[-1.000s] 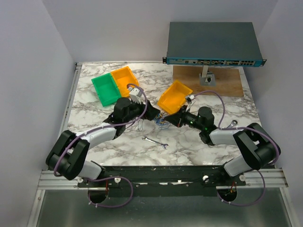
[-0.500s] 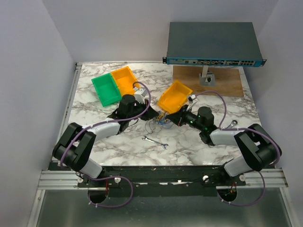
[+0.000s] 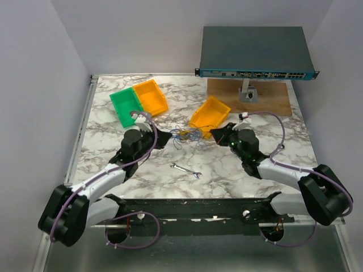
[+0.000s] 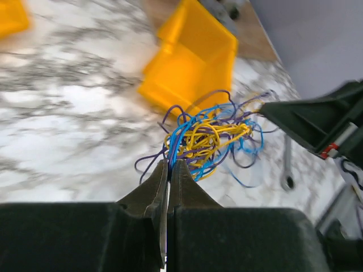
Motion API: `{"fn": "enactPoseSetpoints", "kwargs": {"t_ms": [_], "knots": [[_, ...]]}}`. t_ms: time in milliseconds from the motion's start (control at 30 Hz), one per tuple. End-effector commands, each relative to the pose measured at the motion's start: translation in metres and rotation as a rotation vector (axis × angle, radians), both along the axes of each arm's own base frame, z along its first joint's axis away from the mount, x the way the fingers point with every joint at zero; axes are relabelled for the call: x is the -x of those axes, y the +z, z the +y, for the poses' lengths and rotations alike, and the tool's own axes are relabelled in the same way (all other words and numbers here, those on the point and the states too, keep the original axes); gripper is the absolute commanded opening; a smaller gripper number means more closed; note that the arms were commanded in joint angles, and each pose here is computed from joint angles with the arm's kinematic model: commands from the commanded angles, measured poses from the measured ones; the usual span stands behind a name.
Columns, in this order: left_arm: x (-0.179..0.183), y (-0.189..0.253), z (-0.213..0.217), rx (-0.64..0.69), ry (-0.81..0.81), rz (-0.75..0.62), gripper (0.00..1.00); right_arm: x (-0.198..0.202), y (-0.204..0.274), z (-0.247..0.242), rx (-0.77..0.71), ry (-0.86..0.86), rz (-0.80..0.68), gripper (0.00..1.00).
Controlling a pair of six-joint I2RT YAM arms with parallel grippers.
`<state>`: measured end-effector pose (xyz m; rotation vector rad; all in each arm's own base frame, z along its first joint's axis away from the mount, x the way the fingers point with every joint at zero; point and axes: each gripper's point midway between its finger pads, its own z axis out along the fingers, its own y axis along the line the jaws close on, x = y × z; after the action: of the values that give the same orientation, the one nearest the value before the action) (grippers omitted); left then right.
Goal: Untangle the cables
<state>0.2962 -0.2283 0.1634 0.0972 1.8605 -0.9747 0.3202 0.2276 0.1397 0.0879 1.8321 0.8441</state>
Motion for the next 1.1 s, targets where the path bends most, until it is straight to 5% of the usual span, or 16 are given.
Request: {"fn": "enactPoseSetpoints", "kwargs": {"t_ms": [0,100,233,333,500,1067], "knots": [[-0.022,-0.003,0.084,-0.024,0.419,-0.054,0.0,-0.024,-0.029,-0.096,0.144,-0.466,0.064,0.01],[-0.02,0.002,0.091,-0.008,0.453,-0.077,0.0,-0.024,-0.027,-0.087,0.13,-0.416,0.047,0.09],[-0.02,0.008,0.077,-0.025,0.366,-0.097,0.0,-0.018,-0.015,-0.043,0.136,-0.147,-0.021,0.37],[-0.02,0.009,0.067,-0.014,0.32,-0.096,0.0,-0.019,-0.016,-0.046,0.108,-0.172,-0.024,0.71],[-0.012,0.018,0.05,0.023,0.212,-0.142,0.0,-0.028,-0.024,-0.063,0.139,-0.287,0.034,0.87],[-0.003,0.022,0.007,0.056,-0.02,-0.136,0.0,-0.067,-0.079,-0.066,0.207,-0.461,0.238,0.8]]}}
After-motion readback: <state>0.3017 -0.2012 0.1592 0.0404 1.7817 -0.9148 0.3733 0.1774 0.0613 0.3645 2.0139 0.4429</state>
